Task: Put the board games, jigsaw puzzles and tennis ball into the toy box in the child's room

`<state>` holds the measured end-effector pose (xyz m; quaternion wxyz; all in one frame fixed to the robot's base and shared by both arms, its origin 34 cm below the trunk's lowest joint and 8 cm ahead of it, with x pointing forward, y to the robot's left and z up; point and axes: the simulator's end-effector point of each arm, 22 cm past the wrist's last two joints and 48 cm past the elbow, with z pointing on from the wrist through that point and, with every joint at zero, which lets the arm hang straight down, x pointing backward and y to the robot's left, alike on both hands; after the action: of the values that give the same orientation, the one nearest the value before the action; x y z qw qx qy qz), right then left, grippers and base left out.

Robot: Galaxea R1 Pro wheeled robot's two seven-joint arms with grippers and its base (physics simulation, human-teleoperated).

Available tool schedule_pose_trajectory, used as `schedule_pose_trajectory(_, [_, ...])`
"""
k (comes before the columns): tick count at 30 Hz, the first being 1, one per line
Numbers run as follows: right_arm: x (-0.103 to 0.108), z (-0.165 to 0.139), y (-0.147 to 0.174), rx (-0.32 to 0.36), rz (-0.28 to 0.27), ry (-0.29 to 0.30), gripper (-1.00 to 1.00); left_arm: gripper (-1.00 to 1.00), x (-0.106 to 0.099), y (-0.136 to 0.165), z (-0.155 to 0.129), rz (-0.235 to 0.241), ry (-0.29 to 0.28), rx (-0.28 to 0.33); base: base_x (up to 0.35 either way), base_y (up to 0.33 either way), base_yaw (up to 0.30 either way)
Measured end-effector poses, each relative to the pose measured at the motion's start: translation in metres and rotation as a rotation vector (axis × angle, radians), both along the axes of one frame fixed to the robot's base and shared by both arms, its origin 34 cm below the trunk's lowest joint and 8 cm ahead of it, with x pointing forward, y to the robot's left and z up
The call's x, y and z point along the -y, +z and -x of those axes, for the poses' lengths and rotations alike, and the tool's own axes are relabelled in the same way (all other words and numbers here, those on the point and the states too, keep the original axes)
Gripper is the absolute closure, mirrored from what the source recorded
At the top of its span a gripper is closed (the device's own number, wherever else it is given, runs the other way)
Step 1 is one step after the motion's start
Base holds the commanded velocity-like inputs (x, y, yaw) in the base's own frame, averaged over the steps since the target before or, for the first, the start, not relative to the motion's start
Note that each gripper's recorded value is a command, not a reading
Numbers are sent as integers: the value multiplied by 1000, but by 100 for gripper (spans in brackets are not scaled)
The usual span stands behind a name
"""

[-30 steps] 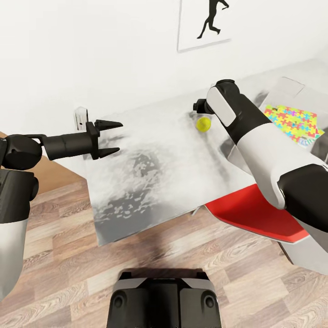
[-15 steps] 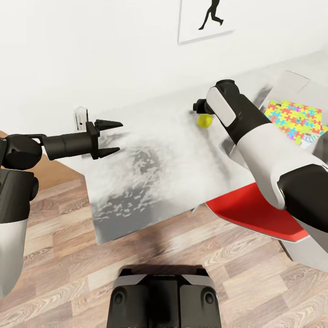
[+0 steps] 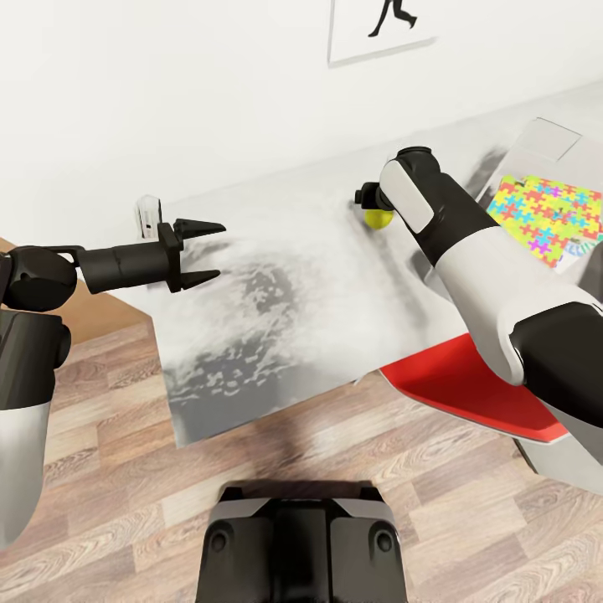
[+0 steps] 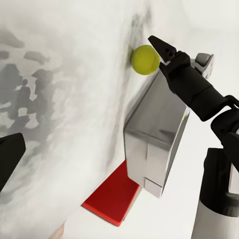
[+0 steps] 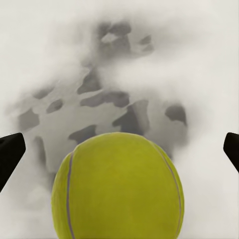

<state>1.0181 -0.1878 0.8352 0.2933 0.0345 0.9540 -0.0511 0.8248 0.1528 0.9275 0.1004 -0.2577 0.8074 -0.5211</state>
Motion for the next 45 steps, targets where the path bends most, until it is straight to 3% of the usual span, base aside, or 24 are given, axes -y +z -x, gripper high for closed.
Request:
schedule_pose_trajectory(15, [0,5,-19,-22,-1,-1,-100,-100,0,-13,1,1,0,-17,0,0,0])
schedule_pose_trajectory(45, [1,6,-23,-29,-5,-5,-100,-100,7,-13,1,17,-2,-20,0,0,0])
